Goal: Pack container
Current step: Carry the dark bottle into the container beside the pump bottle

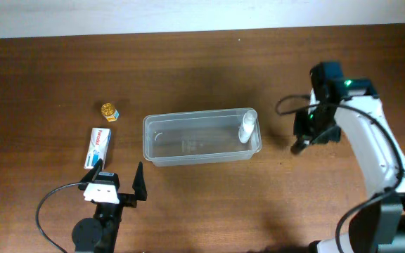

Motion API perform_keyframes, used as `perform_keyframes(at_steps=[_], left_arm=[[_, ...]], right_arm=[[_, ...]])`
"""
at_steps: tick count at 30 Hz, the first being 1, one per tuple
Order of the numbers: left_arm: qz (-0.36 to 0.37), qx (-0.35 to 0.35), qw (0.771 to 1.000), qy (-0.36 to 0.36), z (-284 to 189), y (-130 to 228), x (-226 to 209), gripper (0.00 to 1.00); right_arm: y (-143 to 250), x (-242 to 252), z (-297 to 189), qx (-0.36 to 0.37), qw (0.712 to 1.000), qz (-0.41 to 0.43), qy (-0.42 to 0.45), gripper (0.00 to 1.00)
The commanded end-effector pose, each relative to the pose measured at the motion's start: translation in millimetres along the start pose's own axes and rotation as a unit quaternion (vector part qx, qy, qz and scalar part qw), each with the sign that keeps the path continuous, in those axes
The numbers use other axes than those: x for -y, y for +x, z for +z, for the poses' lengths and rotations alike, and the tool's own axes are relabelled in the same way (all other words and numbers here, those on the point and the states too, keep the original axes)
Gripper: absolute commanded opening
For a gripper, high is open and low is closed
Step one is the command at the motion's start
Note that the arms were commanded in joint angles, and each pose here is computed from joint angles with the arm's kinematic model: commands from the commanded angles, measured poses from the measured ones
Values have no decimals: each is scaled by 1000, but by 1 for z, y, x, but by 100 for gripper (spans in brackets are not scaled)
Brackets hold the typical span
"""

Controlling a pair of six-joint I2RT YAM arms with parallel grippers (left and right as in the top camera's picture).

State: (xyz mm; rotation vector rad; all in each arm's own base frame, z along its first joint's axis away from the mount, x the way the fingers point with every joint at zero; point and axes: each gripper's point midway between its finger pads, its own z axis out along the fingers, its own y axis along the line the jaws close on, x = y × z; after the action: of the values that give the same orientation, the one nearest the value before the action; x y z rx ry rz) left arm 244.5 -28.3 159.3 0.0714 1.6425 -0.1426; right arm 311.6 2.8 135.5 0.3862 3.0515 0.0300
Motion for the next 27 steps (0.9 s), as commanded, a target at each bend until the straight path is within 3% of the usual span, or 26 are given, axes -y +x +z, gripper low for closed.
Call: perform_keyframes(at_steps=[1, 12, 19, 27], left_arm=[[7, -3, 1000, -6, 0, 3, -2, 99], [7, -3, 1000, -6, 0, 3, -2, 99], [7, -3, 1000, -6, 0, 3, -2, 99], [7, -3, 1000, -6, 0, 3, -2, 99]], right_arm=[[-24, -8, -48, 57, 998, -8, -19, 16], [-34, -81, -146, 169, 973, -130, -89, 17], [-2, -145, -151, 178, 945, -256, -101, 17], [26, -183, -148, 187, 905, -374, -80, 17]])
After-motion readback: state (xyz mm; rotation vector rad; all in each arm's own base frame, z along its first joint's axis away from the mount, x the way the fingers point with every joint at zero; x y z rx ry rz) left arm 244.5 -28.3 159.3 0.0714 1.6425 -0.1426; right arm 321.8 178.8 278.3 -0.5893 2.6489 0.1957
